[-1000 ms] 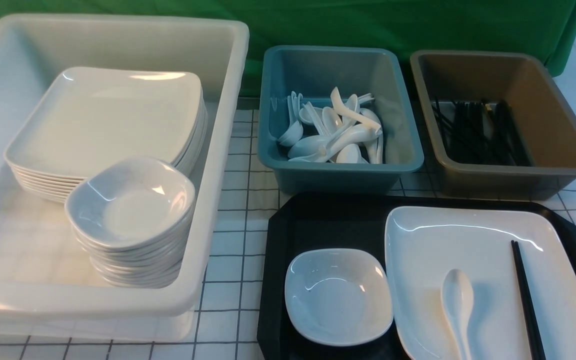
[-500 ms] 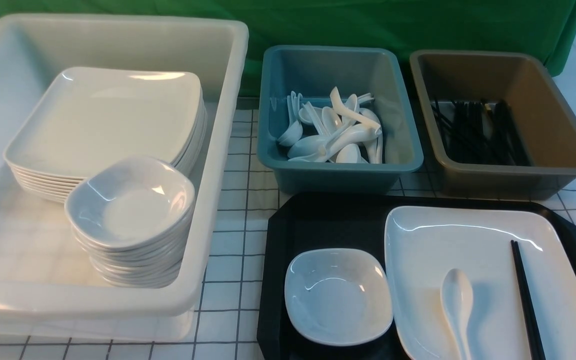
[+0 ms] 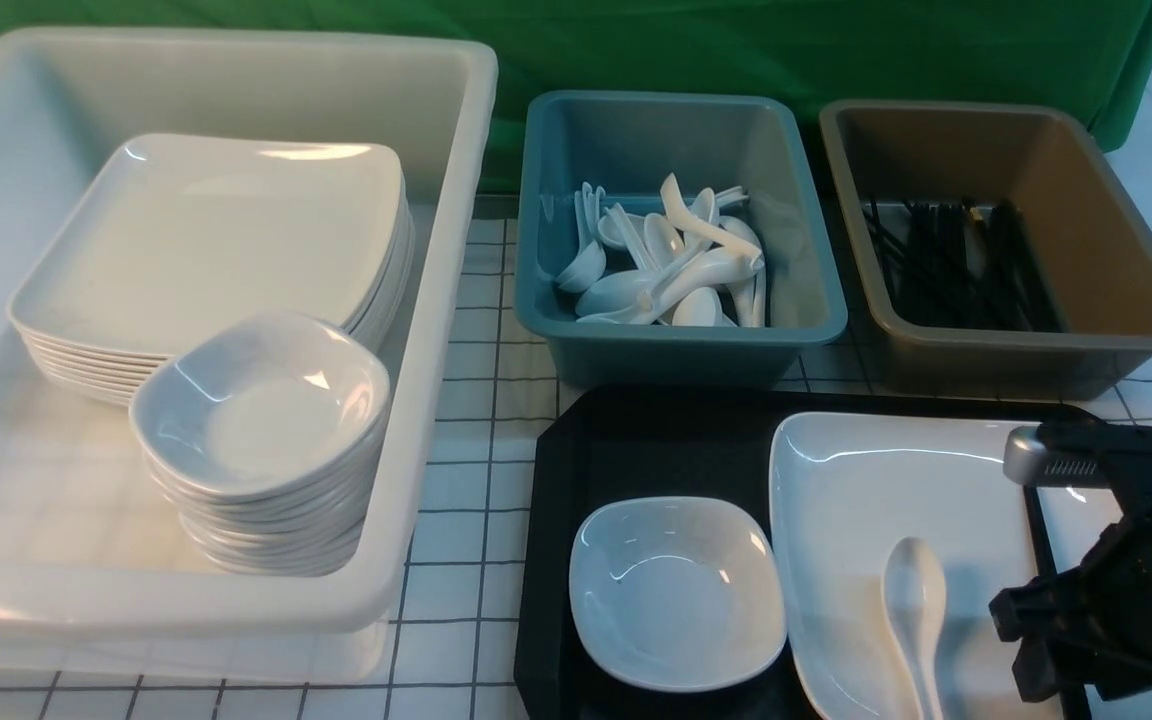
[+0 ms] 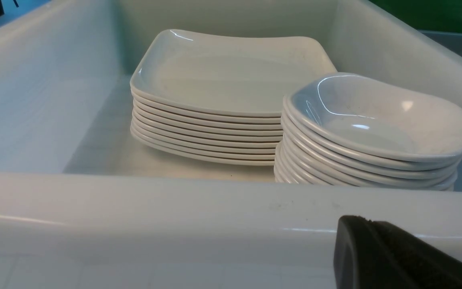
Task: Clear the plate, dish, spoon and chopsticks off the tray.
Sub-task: Use the right arm to grab a pair of chopsticks from the plate
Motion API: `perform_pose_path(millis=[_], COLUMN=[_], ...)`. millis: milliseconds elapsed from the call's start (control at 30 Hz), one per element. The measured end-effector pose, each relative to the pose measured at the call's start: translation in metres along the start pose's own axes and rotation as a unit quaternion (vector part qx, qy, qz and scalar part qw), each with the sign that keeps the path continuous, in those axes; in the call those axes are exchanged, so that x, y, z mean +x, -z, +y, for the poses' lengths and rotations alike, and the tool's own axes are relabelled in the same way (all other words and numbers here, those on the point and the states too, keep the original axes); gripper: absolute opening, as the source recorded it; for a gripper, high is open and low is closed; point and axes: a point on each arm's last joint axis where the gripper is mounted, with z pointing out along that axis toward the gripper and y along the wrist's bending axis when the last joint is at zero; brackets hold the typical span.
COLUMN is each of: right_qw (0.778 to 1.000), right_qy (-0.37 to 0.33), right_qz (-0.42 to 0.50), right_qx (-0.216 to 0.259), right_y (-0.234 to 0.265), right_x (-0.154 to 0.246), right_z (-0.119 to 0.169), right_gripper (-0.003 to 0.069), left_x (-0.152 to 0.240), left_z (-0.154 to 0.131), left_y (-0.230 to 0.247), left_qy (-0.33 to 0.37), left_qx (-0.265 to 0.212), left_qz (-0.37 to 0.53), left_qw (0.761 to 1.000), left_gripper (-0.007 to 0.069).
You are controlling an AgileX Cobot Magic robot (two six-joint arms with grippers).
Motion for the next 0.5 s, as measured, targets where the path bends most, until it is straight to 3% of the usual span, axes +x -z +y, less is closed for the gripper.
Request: perform_pose_path(millis=[100,233,267,400,500], right_qw=[0.999,0.999,0.999,0.999,0.998], right_qy=[-0.003,-0.004,-0.003,-0.002,0.001], right_qz=[0.022,0.018,0.018,0.033,0.041], right_qx=[0.033,0.038,0.039,0.042,0.043], right_y=[-0.0147,-0.0172,-0.0172,-0.0151,-0.0095], right_x=[-0.0045,-0.0093,-0.0096,-0.0081,-0.0074], right_z=[-0.0057,-0.0063,-0.0064,-0.0066,-0.0063], right_gripper=[0.0454,0.0442,0.0416,0.0151,0.0165], left_x=[0.0,0.0,0.0,0.0,0.0], left_z=[0.0,0.0,0.0,0.0,0.0], left_y=[0.0,0.0,0.0,0.0,0.0], left_qy=[0.0,0.0,0.0,0.0,0.0], left_qx=[0.0,0.0,0.0,0.0,0.0], left_qz=[0.0,0.0,0.0,0.0,0.0], left_qw=[1.0,1.0,1.0,1.0,1.0], left_gripper=[0.0021,0.0021,0.0021,0.0021,0.0021])
